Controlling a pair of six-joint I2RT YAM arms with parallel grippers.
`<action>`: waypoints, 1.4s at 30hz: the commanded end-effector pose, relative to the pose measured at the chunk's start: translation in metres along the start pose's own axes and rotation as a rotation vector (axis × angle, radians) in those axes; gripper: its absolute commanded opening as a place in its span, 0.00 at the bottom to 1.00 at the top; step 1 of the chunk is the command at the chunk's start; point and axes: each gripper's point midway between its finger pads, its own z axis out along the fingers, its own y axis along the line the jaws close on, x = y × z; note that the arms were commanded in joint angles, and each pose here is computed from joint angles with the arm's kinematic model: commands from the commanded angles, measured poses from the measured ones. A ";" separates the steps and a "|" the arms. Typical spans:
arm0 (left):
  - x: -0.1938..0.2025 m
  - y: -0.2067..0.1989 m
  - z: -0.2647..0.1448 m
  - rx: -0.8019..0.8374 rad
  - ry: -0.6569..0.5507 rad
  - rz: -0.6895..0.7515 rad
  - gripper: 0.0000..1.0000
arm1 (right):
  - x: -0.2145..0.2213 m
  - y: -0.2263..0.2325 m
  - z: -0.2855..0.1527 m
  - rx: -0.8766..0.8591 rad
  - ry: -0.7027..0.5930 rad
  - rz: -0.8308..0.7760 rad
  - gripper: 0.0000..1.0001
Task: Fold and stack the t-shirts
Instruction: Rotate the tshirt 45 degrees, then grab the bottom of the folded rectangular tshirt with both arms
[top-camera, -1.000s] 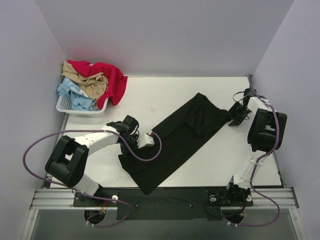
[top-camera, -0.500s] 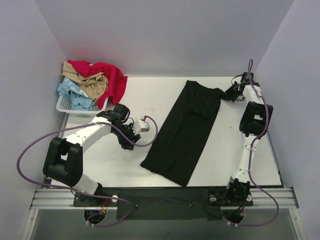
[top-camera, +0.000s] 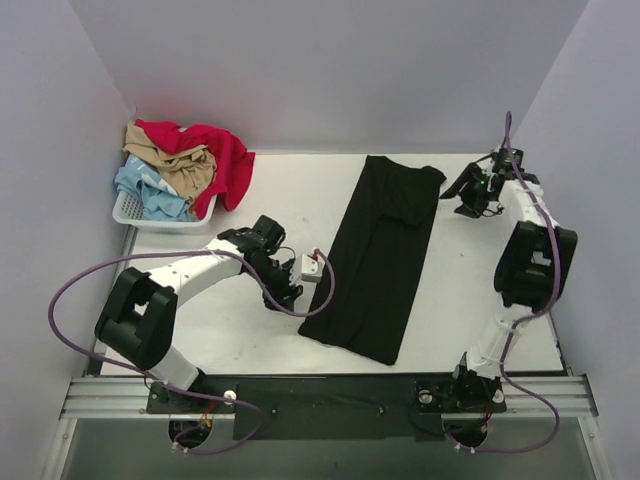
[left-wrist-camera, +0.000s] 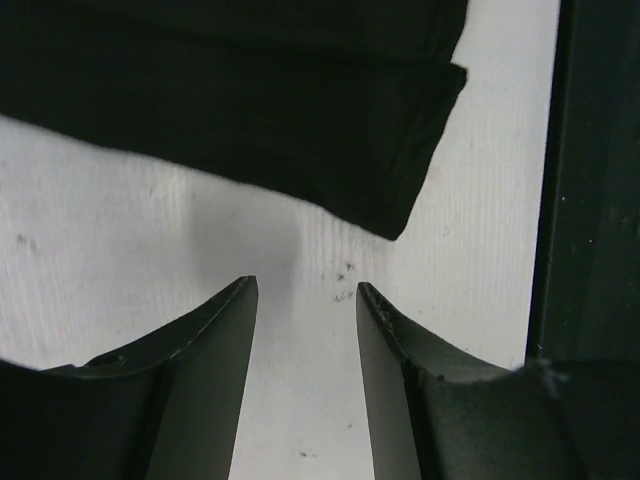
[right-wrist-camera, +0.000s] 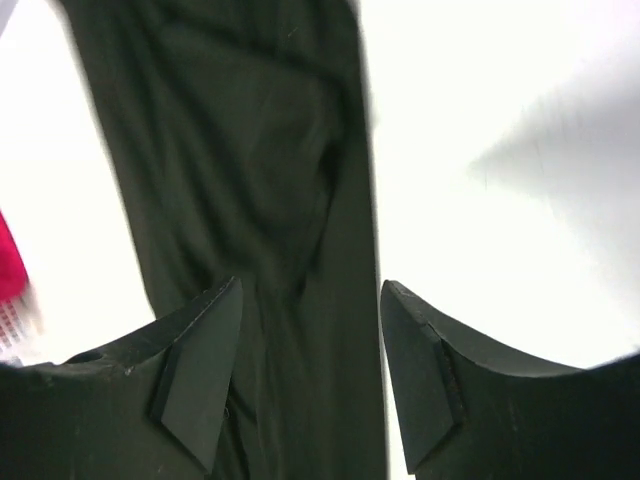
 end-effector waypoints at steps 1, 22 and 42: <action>-0.032 -0.021 0.009 0.033 -0.059 0.278 0.55 | 0.004 0.053 -0.130 -0.115 -0.256 -0.339 0.54; -0.011 -0.053 0.055 0.097 -0.031 0.799 0.59 | 0.382 -0.038 -0.170 -0.549 0.359 -2.102 0.57; -0.005 -0.042 0.070 -0.011 0.099 0.735 0.00 | 0.414 -0.088 -0.136 -0.448 0.694 -2.329 0.52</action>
